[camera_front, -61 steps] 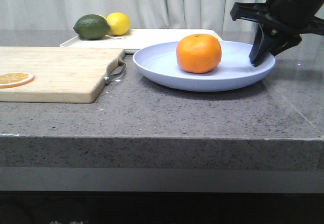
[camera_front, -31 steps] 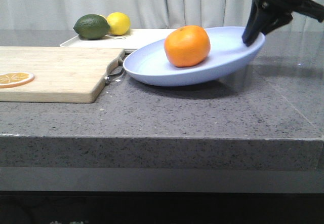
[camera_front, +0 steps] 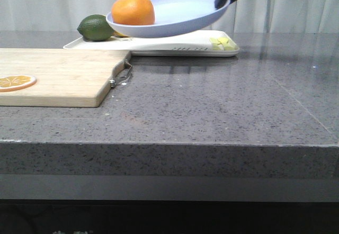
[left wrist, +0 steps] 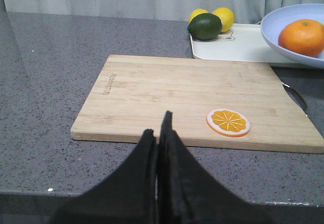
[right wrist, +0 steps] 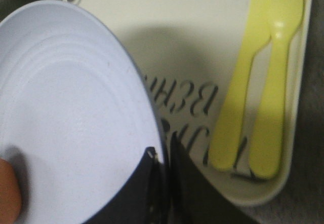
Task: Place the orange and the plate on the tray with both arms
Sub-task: 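Lift the plate with the orange and carry it onto the white tray, then lower the plate onto the tray and open the right gripper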
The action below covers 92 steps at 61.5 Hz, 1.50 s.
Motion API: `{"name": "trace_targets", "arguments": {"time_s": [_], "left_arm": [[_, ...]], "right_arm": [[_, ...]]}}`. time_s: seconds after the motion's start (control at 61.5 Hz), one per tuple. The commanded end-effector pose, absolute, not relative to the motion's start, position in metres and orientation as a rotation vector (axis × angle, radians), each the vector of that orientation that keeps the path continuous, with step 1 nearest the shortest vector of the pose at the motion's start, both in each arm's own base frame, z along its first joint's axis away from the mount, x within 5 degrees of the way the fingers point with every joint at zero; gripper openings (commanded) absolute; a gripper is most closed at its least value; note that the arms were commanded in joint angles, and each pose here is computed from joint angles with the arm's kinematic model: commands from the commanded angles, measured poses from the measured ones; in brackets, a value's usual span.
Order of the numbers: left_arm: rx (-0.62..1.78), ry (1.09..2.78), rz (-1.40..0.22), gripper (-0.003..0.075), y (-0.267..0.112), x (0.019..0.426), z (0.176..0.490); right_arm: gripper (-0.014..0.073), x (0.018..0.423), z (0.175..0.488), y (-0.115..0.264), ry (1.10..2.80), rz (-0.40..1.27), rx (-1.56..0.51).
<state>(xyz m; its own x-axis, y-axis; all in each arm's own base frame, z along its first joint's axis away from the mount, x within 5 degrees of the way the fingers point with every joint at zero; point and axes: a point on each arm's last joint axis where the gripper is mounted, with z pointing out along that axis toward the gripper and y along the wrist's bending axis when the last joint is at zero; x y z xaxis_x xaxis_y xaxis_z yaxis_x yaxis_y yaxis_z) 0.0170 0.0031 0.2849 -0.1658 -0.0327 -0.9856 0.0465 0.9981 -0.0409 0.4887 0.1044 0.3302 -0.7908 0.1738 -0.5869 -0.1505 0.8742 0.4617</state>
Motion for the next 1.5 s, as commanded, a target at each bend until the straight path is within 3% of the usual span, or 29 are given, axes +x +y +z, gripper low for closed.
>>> {"name": "trace_targets", "arguments": {"time_s": [0.0,0.488,0.878,0.96,1.22,1.399,1.48], "left_arm": [[0.004,1.613,-0.092,-0.0017,0.003,0.012,0.299],[0.004,1.613,-0.092,-0.0017,0.003,0.012,0.299],[0.004,1.613,-0.092,-0.0017,0.003,0.012,0.299],[0.004,1.613,-0.092,-0.0017,0.003,0.012,0.299],[0.004,1.613,-0.092,-0.0017,0.003,0.012,0.299],[0.004,1.613,-0.092,-0.0017,0.003,0.012,0.299],[0.004,1.613,-0.092,-0.0017,0.003,0.012,0.299]], "right_arm": [[-0.0061,0.495,0.376,0.106,2.181,0.763,0.065],[-0.0061,0.549,0.34,0.109,1.945,0.821,0.183],[-0.0054,0.558,0.321,0.11,1.956,0.815,0.195],[-0.0013,0.558,0.318,0.113,1.973,0.817,0.19],[0.0246,0.557,0.317,0.114,1.985,0.806,0.167],[0.0318,0.553,0.326,0.112,1.98,0.806,0.157],[0.032,0.546,0.344,0.107,1.957,0.792,0.132]]}}
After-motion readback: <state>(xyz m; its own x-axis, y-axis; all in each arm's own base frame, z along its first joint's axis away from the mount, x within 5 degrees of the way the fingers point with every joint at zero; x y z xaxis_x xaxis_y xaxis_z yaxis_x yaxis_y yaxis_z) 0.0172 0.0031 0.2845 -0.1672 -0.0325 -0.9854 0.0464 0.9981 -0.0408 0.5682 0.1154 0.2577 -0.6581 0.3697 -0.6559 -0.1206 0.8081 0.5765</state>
